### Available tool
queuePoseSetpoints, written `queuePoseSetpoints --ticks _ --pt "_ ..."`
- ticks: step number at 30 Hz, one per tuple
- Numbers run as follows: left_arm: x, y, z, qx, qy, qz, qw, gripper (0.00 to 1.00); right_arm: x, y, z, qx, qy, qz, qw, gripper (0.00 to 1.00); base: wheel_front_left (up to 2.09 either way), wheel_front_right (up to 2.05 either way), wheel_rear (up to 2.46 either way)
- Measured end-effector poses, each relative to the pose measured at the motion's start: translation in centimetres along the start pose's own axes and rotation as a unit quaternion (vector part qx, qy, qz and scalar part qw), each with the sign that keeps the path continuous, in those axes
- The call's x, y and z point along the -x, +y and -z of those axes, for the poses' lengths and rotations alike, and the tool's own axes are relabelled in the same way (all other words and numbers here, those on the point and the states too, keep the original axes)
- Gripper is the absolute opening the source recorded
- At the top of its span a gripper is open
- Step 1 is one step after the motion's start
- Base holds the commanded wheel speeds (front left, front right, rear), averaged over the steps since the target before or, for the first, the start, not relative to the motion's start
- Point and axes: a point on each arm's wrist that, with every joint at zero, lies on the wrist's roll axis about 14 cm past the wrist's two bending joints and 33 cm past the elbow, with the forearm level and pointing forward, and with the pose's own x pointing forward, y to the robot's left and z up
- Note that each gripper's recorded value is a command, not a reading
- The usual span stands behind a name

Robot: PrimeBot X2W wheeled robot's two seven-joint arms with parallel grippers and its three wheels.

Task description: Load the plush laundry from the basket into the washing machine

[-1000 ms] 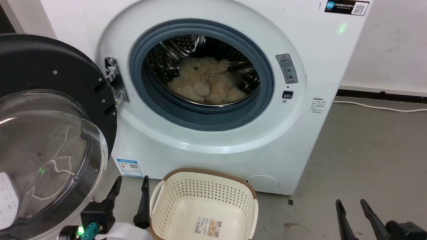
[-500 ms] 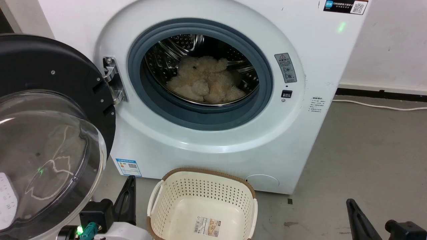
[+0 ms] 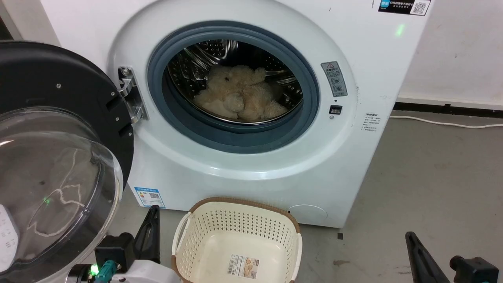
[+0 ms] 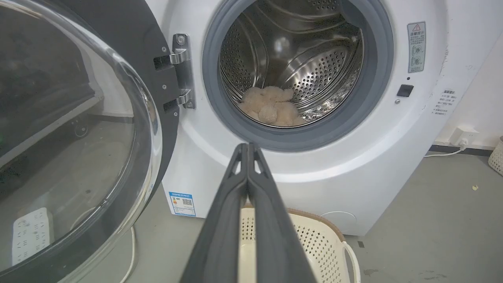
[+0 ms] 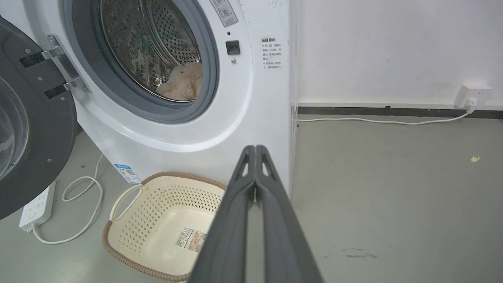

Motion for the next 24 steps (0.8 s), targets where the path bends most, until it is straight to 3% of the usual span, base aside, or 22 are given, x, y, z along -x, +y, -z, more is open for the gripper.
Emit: queuePoseSetpoints --ticks 24 --pt "-0.50 -0.15 0.06 -0.013 0.004 0.002 1.000 0.00 -0.77 0.26 -0.71 0.018 -0.004 -0.005 1.000 0.00 0.00 0.00 0.00"
